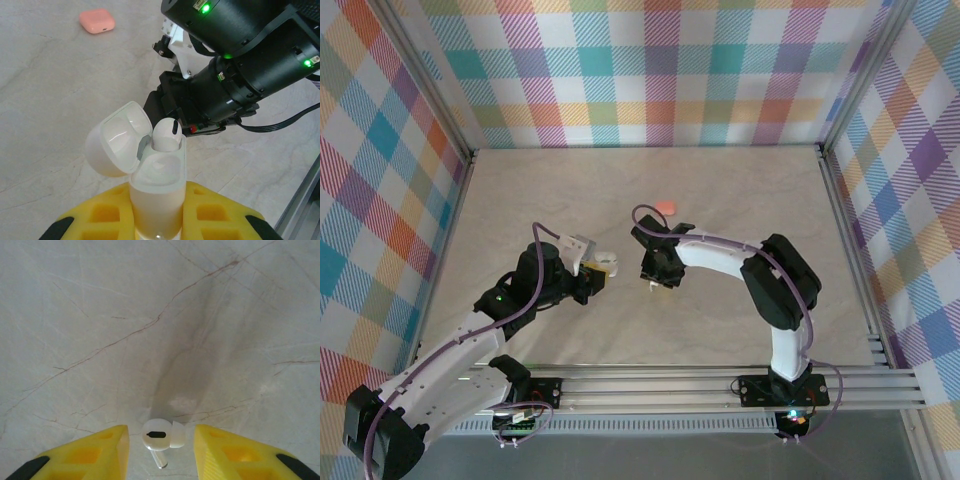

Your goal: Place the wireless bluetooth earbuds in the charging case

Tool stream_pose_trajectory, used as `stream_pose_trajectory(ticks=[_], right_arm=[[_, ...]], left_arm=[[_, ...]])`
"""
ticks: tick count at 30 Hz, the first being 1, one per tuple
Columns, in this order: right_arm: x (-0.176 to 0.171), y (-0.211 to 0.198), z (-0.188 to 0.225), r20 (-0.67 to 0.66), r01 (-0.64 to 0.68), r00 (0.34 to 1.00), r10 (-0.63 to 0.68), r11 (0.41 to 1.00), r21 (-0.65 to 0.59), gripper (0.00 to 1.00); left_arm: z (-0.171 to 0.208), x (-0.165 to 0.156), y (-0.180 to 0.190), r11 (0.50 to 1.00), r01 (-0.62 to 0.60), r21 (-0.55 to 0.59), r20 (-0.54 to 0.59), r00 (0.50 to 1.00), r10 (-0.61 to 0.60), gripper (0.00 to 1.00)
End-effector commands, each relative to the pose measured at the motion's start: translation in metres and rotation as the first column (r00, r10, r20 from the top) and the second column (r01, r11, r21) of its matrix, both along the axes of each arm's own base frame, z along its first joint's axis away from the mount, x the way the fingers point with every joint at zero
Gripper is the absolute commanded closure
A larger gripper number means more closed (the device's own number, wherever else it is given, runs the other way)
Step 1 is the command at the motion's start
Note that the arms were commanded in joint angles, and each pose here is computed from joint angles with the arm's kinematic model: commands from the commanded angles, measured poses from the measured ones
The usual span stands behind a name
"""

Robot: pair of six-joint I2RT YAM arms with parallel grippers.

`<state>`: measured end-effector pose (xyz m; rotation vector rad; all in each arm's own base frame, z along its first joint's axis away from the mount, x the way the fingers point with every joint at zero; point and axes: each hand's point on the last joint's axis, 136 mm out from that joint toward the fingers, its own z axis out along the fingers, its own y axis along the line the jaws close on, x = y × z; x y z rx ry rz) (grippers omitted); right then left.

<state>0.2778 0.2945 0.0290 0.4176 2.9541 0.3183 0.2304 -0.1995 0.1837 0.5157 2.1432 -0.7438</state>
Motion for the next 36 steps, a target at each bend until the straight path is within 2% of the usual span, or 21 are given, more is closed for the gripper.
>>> stream_pose_trajectory(ticks=[1,12,24,29,36], right_arm=[[-0.001,0.002,-0.007,-0.024,-0.017,1.0,0.017,1.0,0.002,0.61],[-0.002,0.002,-0.015,-0.042,-0.039,0.998,0.038,0.999,-0.018,0.65],[-0.003,0.003,-0.012,-0.044,-0.069,0.997,0.069,0.998,-0.013,0.8],[0.003,-0.001,0.006,0.012,-0.09,0.996,0.09,0.996,-0.026,0.84],[0.015,-0.014,0.056,0.166,-0.131,0.976,0.14,0.989,-0.064,0.86]], left_arm=[[0.016,0.004,-0.001,0.999,-0.003,-0.036,0.035,0.999,0.004,1.0],[0.018,0.003,0.001,0.999,-0.007,-0.032,0.038,0.999,0.008,1.0],[0.016,0.0,0.003,0.999,-0.011,-0.031,0.038,0.999,0.012,1.0],[0.019,-0.004,0.002,0.999,0.013,-0.043,0.064,0.998,-0.011,1.0],[0.028,-0.012,0.001,0.997,0.068,-0.041,0.125,0.99,-0.062,1.0]])
